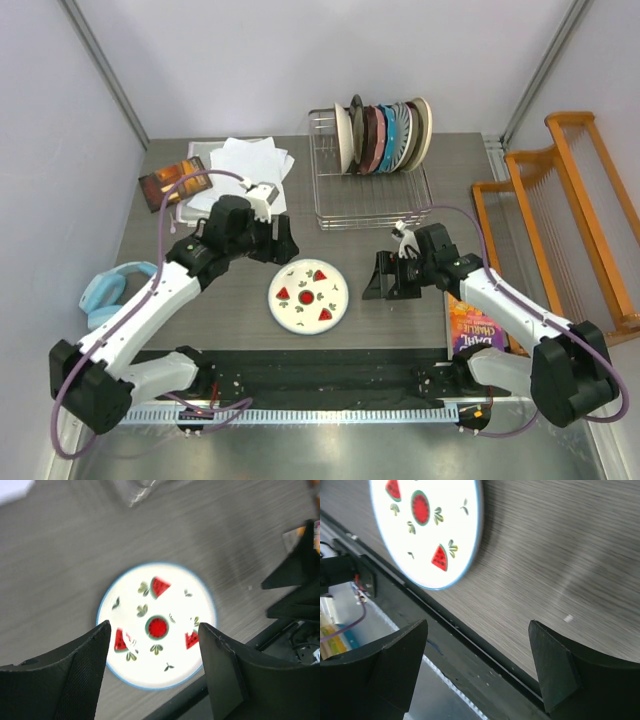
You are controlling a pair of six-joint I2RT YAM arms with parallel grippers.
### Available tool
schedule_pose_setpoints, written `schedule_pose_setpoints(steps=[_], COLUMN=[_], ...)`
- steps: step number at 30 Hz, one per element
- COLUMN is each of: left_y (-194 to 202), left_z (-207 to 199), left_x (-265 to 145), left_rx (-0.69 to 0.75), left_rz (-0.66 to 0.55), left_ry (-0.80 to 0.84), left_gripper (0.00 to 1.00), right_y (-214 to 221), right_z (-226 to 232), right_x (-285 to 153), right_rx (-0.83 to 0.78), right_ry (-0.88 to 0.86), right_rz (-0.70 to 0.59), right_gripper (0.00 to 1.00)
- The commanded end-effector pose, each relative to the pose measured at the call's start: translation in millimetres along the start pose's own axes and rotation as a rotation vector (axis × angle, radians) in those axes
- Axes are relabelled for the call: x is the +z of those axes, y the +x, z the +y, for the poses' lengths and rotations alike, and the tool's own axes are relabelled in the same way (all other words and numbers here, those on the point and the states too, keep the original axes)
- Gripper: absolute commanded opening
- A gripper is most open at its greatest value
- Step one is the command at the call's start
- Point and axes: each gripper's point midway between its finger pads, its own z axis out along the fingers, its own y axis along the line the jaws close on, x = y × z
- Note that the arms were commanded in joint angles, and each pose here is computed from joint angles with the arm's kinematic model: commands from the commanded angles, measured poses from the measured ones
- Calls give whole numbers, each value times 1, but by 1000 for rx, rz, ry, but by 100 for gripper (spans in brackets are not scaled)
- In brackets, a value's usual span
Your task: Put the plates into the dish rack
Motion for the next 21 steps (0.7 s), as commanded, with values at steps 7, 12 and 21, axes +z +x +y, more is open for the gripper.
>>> schedule_pose_setpoints(steps=[7,12,21], left_y=[61,92,149], left_z=[77,72,65], left_x=[47,62,64], left_rx=[-474,-578,-752], left_rz=[130,207,361], left_ry=[-118,-59,-71], left_gripper=[65,59,49], right_y=[-27,-28,-25], right_z=[26,14,0], right_x=[42,62,97], right_rx=[98,166,272], right_ry=[-216,-187,-169], right_rz=[-155,-148,-87], right_gripper=[88,88,88])
